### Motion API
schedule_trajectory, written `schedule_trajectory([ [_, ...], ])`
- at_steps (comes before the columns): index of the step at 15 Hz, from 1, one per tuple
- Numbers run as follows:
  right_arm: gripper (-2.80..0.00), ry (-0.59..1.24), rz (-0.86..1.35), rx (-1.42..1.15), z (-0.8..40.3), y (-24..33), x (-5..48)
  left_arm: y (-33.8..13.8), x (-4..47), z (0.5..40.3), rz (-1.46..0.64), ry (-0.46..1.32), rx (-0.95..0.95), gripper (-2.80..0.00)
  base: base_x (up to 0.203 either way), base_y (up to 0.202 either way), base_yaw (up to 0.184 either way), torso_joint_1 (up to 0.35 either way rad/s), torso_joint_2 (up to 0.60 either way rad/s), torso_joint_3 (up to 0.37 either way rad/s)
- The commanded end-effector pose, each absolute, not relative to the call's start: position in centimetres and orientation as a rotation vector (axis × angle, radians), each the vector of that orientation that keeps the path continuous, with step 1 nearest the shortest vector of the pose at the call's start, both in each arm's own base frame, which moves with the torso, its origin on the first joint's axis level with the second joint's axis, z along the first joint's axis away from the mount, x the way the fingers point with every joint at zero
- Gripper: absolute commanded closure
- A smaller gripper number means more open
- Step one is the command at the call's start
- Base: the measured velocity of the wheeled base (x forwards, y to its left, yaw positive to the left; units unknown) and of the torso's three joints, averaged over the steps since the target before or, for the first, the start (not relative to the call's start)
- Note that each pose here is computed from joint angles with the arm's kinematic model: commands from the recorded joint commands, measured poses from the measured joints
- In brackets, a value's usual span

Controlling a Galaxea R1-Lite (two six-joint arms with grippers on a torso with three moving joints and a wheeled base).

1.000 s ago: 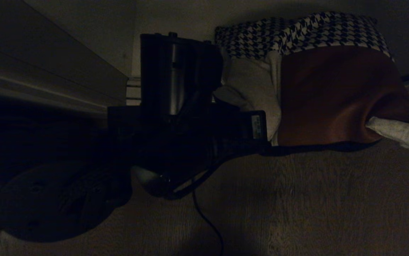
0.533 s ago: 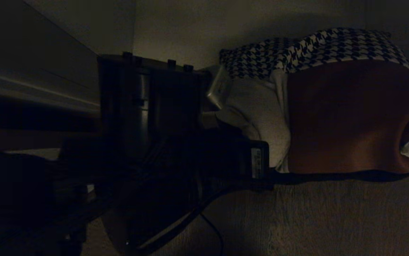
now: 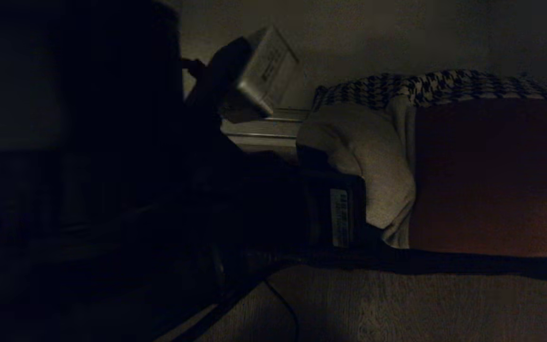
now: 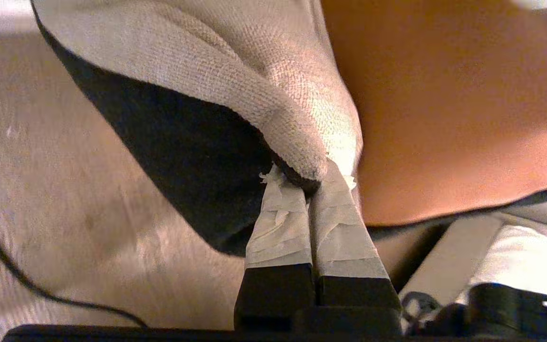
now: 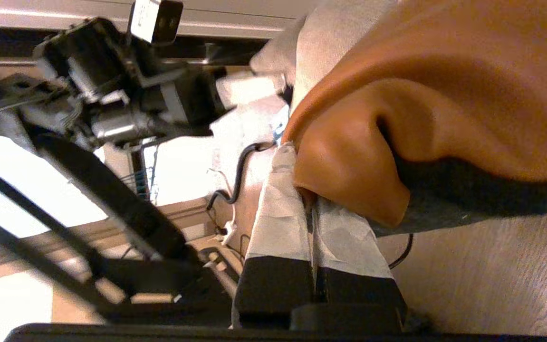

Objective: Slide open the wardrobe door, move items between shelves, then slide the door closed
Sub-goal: Place the pillow on the higher shelf

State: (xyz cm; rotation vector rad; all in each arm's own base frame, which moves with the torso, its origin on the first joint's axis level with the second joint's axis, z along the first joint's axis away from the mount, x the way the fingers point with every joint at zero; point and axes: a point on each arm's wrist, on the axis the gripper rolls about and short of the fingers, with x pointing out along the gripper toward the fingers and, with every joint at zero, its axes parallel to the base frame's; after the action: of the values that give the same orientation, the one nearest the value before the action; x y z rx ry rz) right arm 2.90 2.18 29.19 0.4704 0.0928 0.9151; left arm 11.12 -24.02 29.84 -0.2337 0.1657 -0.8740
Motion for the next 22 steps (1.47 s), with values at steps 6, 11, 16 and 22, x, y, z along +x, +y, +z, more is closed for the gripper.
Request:
schedule_trajectory([
  [6, 0.0, 0.03, 0.939, 0.458, 30.2, 1.2, -0.7, -21.8, 9.0, 32.2, -0.936, 0.074, -0.274, 0.0, 0.0, 0.0, 0.0, 0.0, 0.0, 0.0],
  [11, 0.0, 0.097, 1.01, 0.453, 29.7, 1.1, -1.6, -21.1, 8.6, 33.4, -0.932, 0.034, -0.281, 0.0, 0.0, 0.0, 0.0, 0.0, 0.0, 0.0],
  [16, 0.0, 0.113, 1.009, 0.462, 29.4, 1.0, -2.1, -20.5, 7.5, 33.4, -0.981, 0.039, -0.269, 0.0, 0.0, 0.0, 0.0, 0.0, 0.0, 0.0],
  [22, 0.0, 0.17, 1.031, 0.466, 27.9, 0.6, -4.3, -20.0, 6.4, 33.1, -1.021, 0.047, -0.281, 0.0, 0.0, 0.0, 0.0, 0.0, 0.0, 0.0],
])
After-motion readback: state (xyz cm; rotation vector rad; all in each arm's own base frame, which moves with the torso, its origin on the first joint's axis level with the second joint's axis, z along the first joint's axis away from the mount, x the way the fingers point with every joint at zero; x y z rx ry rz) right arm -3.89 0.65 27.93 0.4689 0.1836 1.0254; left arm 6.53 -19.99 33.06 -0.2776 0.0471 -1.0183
